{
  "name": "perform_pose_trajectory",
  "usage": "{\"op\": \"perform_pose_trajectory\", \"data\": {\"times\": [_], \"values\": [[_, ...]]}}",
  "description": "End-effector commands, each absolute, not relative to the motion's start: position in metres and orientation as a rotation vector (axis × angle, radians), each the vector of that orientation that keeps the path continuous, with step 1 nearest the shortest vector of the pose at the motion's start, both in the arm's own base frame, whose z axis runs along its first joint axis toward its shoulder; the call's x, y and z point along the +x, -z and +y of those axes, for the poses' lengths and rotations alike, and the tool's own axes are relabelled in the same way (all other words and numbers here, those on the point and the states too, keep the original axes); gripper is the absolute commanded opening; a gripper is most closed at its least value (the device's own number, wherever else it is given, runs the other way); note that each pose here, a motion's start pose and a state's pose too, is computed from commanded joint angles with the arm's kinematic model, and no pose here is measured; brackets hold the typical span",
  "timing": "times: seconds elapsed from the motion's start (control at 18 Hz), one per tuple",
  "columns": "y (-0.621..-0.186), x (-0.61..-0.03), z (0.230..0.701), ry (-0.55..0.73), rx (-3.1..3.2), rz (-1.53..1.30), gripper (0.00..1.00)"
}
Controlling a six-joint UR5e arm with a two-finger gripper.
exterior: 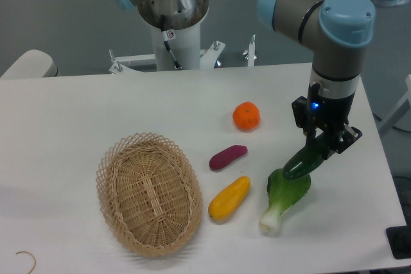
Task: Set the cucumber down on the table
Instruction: 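Lift the green cucumber with the gripper away from the bok choy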
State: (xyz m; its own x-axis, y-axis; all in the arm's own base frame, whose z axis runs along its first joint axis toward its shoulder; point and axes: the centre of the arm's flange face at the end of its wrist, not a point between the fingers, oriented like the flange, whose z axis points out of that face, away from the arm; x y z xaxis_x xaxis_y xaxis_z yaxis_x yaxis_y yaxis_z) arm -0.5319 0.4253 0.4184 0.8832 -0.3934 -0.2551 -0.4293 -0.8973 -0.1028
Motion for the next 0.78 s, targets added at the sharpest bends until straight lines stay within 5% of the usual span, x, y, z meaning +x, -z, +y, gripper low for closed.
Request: {"op": "perform_pose_trajectory", "data": {"times": [0.78], "values": [[-0.393,-0.523,0.417,-0.287,-2.922,0.654,0.39]]}}
